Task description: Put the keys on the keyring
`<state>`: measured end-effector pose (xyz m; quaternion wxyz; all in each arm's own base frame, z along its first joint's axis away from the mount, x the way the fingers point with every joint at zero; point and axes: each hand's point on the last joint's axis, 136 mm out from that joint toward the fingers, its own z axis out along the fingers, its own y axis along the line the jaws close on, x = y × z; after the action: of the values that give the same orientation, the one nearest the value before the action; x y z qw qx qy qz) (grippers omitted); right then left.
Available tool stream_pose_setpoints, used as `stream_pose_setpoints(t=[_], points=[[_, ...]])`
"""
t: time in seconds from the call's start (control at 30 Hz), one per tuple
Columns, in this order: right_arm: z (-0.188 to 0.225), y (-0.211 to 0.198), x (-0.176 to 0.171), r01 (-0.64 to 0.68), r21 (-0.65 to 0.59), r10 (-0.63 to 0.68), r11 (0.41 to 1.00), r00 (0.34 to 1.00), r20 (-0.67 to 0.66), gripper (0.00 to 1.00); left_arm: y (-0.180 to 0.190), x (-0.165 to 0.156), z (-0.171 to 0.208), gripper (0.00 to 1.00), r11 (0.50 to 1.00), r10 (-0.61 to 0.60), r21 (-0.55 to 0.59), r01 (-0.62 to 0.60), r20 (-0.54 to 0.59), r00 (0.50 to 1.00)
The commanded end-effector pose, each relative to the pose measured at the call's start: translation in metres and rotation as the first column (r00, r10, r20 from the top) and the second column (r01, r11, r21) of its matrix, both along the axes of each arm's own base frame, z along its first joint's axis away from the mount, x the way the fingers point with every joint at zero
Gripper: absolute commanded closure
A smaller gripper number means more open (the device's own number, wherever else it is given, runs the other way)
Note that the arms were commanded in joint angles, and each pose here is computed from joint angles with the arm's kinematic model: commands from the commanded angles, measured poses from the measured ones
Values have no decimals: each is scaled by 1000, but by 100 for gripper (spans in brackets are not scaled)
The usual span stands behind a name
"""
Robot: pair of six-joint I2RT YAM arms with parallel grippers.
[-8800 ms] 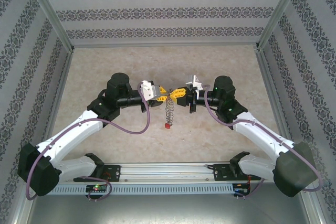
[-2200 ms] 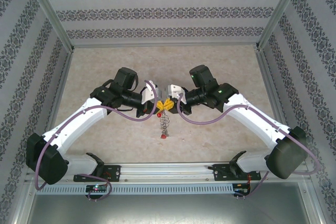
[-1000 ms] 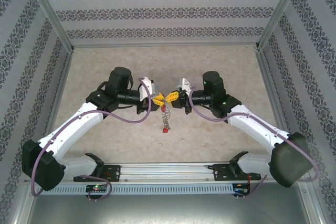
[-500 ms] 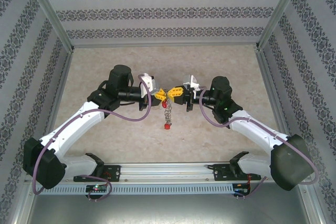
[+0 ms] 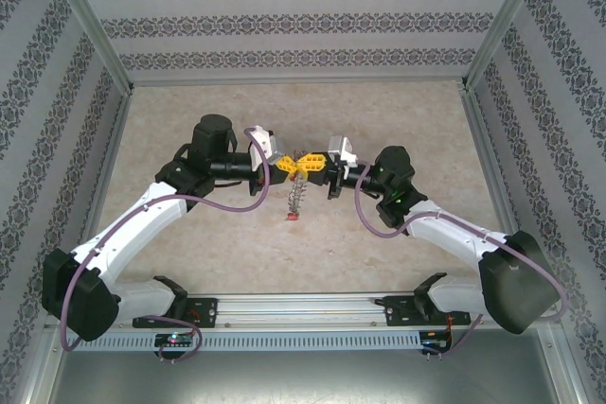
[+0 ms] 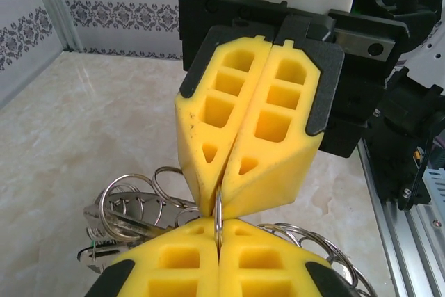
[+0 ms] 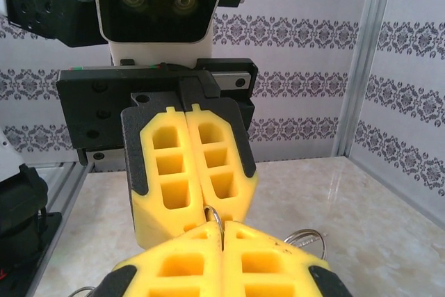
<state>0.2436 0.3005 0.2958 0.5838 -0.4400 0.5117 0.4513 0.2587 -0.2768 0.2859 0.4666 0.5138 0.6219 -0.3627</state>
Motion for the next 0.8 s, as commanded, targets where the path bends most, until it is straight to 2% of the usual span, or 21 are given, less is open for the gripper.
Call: stream_pose_setpoints(t=[0.0, 0.17, 0.27, 0.53, 0.77], points=[[12, 2, -12, -34, 30, 32, 999, 997, 69, 100, -8, -15, 13, 100, 996, -81, -21, 82, 32, 996], [-10, -14, -16, -71, -99, 76, 992, 996, 45, 100, 0, -21, 1, 100, 995, -82, 60, 81, 17, 996], [-19, -17, -24, -105, -171, 112, 980, 993, 35, 86, 4, -22, -3, 100, 994, -75, 86, 73, 17, 997], [-24, -24, -20, -87, -198, 95, 976, 995, 33, 68, 13, -27, -13, 100, 974, -103, 208, 96, 25, 994], [-23, -13, -17, -97, -216, 108, 972, 993, 42, 61, 13, -28, -15, 100, 968, -126, 222, 116, 31, 992]])
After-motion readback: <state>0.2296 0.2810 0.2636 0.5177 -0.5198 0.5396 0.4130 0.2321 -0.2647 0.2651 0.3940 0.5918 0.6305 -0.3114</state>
